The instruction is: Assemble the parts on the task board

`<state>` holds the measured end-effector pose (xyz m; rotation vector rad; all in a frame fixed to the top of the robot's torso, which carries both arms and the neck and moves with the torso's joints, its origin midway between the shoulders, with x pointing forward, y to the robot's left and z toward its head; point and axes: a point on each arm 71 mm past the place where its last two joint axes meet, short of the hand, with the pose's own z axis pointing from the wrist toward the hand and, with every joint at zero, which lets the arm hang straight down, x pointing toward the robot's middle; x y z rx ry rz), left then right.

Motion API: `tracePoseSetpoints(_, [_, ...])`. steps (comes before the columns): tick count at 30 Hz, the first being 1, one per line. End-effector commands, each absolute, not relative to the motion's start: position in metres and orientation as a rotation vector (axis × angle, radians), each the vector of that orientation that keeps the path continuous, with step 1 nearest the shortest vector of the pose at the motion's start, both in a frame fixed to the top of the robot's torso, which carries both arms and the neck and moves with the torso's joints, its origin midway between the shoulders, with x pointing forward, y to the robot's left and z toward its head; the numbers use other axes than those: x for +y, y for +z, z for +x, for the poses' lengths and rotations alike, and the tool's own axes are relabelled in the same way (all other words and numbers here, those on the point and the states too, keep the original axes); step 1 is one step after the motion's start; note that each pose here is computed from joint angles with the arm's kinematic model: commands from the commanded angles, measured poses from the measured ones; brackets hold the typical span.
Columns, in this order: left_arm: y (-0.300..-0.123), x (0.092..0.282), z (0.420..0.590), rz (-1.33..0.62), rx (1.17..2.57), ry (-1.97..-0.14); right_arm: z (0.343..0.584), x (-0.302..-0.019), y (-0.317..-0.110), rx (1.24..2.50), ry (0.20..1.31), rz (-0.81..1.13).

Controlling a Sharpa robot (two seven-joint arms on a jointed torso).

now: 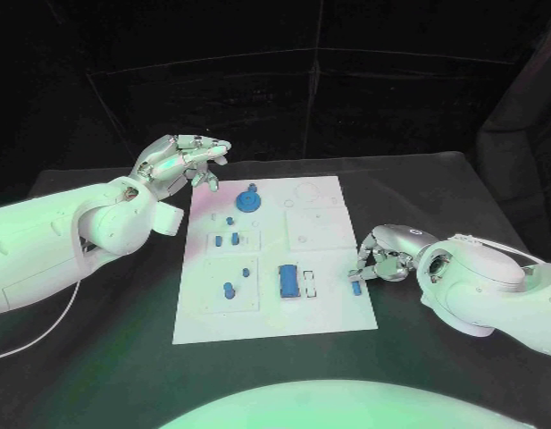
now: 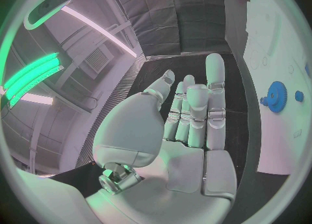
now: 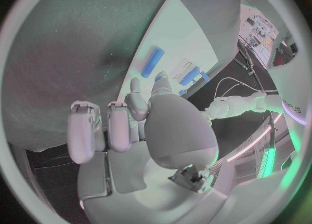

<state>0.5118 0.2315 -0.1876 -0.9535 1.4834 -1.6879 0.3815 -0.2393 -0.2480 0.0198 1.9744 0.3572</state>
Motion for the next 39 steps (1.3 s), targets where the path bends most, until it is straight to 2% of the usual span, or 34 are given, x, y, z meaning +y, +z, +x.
tracePoseSetpoints(1, [-0.186, 0.231, 0.512, -0.944, 1.482, -1.703, 0.38, -0.237, -0.251, 2.017, 0.331, -0.022])
tracePoseSetpoints(12, [-0.191, 0.231, 0.51, -0.95, 1.505, -1.697, 0.38, -0.233, -0.252, 2.018, 0.268, -0.088])
tracePoseSetpoints(25, [-0.195, 0.23, 0.51, -0.957, 1.532, -1.691, 0.381, -0.222, -0.254, 2.036, 0.243, -0.146])
tracePoseSetpoints(39, [-0.197, 0.23, 0.509, -0.961, 1.542, -1.685, 0.381, -0.217, -0.251, 1.99, 0.25, -0.097])
